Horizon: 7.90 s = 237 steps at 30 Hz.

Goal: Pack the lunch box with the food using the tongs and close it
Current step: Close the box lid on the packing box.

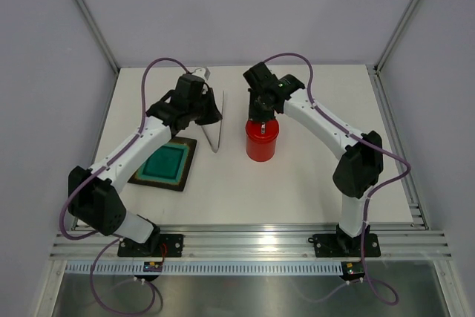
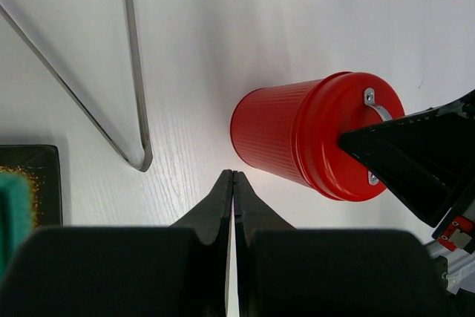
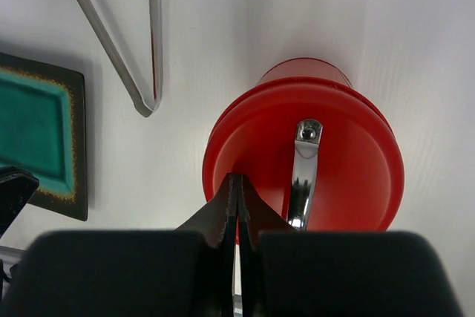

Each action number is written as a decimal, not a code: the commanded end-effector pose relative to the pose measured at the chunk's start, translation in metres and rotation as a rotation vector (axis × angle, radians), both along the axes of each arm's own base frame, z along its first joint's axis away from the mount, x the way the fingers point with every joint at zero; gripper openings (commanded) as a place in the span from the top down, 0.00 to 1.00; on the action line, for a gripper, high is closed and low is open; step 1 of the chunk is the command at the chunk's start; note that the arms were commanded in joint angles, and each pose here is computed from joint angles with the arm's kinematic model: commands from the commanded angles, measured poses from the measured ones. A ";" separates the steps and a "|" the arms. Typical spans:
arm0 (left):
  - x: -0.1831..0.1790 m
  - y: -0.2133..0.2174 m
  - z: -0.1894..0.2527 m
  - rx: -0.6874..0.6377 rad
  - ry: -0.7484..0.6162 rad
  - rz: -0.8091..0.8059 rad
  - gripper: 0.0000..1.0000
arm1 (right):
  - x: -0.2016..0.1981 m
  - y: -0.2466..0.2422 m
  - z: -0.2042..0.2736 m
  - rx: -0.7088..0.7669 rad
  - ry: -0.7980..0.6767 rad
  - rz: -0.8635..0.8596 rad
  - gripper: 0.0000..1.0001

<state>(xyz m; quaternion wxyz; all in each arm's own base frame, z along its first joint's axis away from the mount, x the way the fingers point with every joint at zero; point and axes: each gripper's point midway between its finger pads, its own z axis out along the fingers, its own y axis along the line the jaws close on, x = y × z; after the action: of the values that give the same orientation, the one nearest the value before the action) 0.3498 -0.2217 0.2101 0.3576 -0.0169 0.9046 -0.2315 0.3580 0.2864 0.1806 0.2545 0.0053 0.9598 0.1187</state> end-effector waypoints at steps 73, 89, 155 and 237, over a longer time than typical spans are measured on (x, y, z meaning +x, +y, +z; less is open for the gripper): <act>-0.001 -0.119 -0.080 -0.439 0.093 -0.236 1.00 | -0.015 -0.028 0.007 -0.057 0.030 -0.237 1.00; -0.008 -0.070 -0.061 -0.237 0.006 -0.069 1.00 | -0.004 -0.013 0.012 0.099 0.008 -0.399 0.96; -0.003 -0.079 0.005 -0.159 -0.048 -0.212 1.00 | -0.009 -0.031 0.047 0.103 -0.120 -0.240 1.00; -0.023 0.002 0.012 -0.077 -0.079 -0.034 1.00 | -0.014 0.007 0.083 0.080 -0.157 -0.062 0.99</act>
<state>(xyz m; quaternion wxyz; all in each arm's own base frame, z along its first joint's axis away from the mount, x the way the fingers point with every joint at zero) 0.3249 -0.2225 0.1973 0.3582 -0.0091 0.8959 -0.2626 0.3499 0.3056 0.1924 0.2642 0.0305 0.9560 0.1237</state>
